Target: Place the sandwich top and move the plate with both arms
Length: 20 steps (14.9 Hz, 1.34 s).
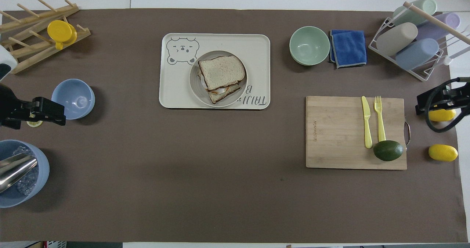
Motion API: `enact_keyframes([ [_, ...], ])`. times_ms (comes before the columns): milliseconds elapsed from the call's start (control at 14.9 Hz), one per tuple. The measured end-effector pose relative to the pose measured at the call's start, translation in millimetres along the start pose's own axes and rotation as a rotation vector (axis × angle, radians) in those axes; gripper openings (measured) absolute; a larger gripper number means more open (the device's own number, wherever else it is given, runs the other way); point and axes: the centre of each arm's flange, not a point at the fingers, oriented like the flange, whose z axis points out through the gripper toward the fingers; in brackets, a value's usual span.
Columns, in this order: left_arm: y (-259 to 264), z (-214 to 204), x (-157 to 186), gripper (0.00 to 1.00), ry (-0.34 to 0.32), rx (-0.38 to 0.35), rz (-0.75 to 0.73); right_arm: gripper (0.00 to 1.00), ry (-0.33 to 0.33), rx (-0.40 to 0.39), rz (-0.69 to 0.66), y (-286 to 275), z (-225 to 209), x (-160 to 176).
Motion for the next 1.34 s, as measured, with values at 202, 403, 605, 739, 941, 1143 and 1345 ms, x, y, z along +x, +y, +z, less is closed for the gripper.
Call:
enact_keyframes([
  [202, 5, 6, -2, 1.00, 0.003, 0.001, -0.023, 1.00, 0.000, 0.000, 0.000, 0, 0, 0],
  [403, 6, 2, -2, 1.00, 0.021, -0.014, -0.024, 1.00, 0.000, 0.000, 0.000, 0, 0, 0],
  [605, 5, -7, -2, 1.00, 0.034, -0.048, -0.028, 1.00, 0.000, 0.000, 0.000, 0, 0, 0],
  [739, 1, -1, 0, 1.00, 0.021, -0.057, -0.033, 1.00, 0.000, 0.000, 0.000, 0, 0, 0],
  [941, 0, 9, 3, 1.00, 0.000, -0.061, -0.033, 1.00, 0.000, 0.000, -0.001, 0, 0, 0],
  [1143, 0, 8, 4, 1.00, 0.000, -0.061, -0.033, 1.00, 0.000, 0.000, -0.001, -1, 0, 0],
  [1345, -1, 8, 4, 1.00, 0.001, -0.062, -0.035, 1.00, 0.000, 0.000, -0.001, -1, 0, 0],
])
